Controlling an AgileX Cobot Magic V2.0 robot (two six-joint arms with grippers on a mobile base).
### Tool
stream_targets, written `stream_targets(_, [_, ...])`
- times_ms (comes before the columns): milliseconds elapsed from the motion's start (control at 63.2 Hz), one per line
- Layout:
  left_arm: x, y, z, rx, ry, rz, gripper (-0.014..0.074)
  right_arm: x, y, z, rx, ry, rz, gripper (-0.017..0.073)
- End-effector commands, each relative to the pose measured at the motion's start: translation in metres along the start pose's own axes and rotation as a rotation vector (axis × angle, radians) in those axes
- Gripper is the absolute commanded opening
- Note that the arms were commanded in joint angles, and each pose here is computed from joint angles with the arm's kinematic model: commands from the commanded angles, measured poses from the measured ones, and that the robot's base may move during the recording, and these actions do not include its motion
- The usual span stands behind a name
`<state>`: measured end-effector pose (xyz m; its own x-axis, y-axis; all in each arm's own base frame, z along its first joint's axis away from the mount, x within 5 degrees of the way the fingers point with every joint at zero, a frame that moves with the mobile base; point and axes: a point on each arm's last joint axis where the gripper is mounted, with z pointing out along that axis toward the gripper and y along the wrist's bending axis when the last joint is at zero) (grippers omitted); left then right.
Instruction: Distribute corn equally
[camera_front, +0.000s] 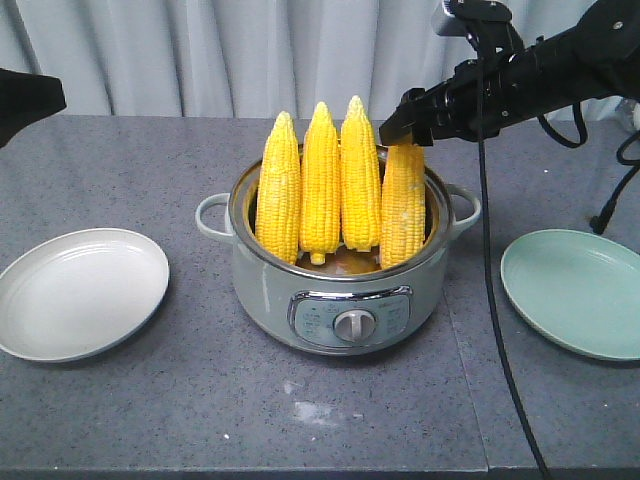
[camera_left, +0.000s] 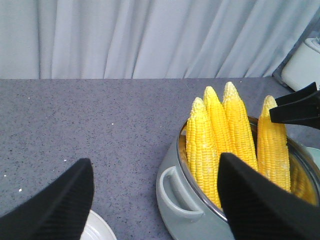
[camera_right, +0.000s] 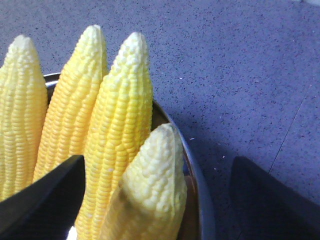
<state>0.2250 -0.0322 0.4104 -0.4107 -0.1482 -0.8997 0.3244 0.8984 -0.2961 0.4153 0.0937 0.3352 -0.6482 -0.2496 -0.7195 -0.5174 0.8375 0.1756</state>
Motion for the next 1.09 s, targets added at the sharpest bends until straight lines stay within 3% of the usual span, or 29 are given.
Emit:
stream_targets(0, [-0.014,-0.005,-0.008,0.005,-0.085,-0.005,0.0514,-0.016,0.007,-0.024,0.008,-0.092,-0.018,0.0578])
stream_targets(269, [-0.014,-0.005,-0.008,0.005,-0.085,-0.005,0.0514,-0.012,0.006,-0.017,-0.005,-0.059,-0.014,0.0576])
stream_targets(396, [-0.014,-0.005,-0.008,0.005,-0.085,-0.005,0.0514,-0.011,0.006,-0.017,-0.012,-0.047,-0.014,0.0533])
stream_targets(760, [-0.014,-0.005,-0.008,0.006,-0.083,-0.005,0.0514,-0.008,0.011,-0.018,-0.058,-0.009,-0.020,0.0140])
stream_targets(871, [-0.014,-0.005,-0.008,0.006,-0.083,-0.005,0.0513,-0.013,0.017,-0.028,-0.075,-0.048,-0.048,0.0029])
stream_targets(934, [-0.014,-0.005,-0.008,0.005,-0.084,-0.005,0.0513,-0.019,0.023,-0.043,-0.083,-0.094,-0.074,-0.0013])
stream_targets(1077, [-0.014,-0.006,-0.008,0.010,-0.079,-0.007,0.0513,-0.040,0.041,-0.090,-0.064,-0.232,-0.137,-0.0009])
